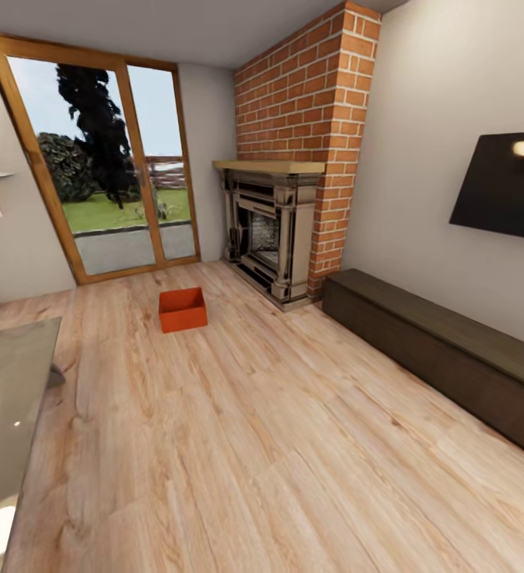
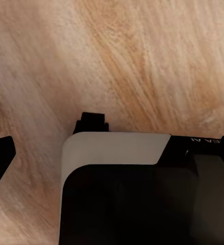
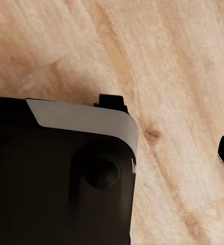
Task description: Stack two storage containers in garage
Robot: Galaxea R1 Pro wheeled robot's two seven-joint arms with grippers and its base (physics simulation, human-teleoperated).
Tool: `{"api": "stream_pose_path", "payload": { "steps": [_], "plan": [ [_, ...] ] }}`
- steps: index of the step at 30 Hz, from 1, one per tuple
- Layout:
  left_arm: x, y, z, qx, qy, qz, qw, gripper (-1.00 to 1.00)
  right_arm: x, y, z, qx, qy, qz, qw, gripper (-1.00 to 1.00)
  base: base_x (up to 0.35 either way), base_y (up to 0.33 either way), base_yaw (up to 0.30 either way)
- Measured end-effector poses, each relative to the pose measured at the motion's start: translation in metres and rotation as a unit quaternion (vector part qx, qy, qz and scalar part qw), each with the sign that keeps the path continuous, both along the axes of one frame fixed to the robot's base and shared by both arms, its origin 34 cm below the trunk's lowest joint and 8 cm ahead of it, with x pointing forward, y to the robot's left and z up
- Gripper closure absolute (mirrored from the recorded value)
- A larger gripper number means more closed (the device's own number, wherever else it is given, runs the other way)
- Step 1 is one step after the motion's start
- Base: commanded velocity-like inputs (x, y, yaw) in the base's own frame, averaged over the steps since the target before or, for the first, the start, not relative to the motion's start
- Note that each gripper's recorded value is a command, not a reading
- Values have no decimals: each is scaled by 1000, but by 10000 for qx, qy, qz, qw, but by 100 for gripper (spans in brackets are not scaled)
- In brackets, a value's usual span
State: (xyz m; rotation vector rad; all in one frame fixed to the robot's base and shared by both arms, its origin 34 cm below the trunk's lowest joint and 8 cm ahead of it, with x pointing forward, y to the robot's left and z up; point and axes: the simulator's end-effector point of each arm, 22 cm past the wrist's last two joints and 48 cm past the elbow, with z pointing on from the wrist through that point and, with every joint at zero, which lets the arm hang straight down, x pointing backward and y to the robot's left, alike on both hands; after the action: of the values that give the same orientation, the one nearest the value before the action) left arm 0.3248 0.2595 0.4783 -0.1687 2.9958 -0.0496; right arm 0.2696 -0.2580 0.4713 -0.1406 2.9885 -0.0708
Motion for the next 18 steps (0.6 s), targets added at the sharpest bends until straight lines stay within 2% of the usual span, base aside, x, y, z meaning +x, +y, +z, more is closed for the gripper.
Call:
{"api": "stream_pose_path", "payload": {
  "steps": [8, 18],
  "plan": [
    [0, 0, 0, -1, -1, 0, 10000, -100, 0, 1, 0, 5, 0, 0, 10000, -100, 320, 0, 17],
    [0, 0, 0, 0, -1, 1, 10000, -100, 0, 0, 0, -22, -5, -2, 10000, -100, 320, 0, 247]
  ]
}}
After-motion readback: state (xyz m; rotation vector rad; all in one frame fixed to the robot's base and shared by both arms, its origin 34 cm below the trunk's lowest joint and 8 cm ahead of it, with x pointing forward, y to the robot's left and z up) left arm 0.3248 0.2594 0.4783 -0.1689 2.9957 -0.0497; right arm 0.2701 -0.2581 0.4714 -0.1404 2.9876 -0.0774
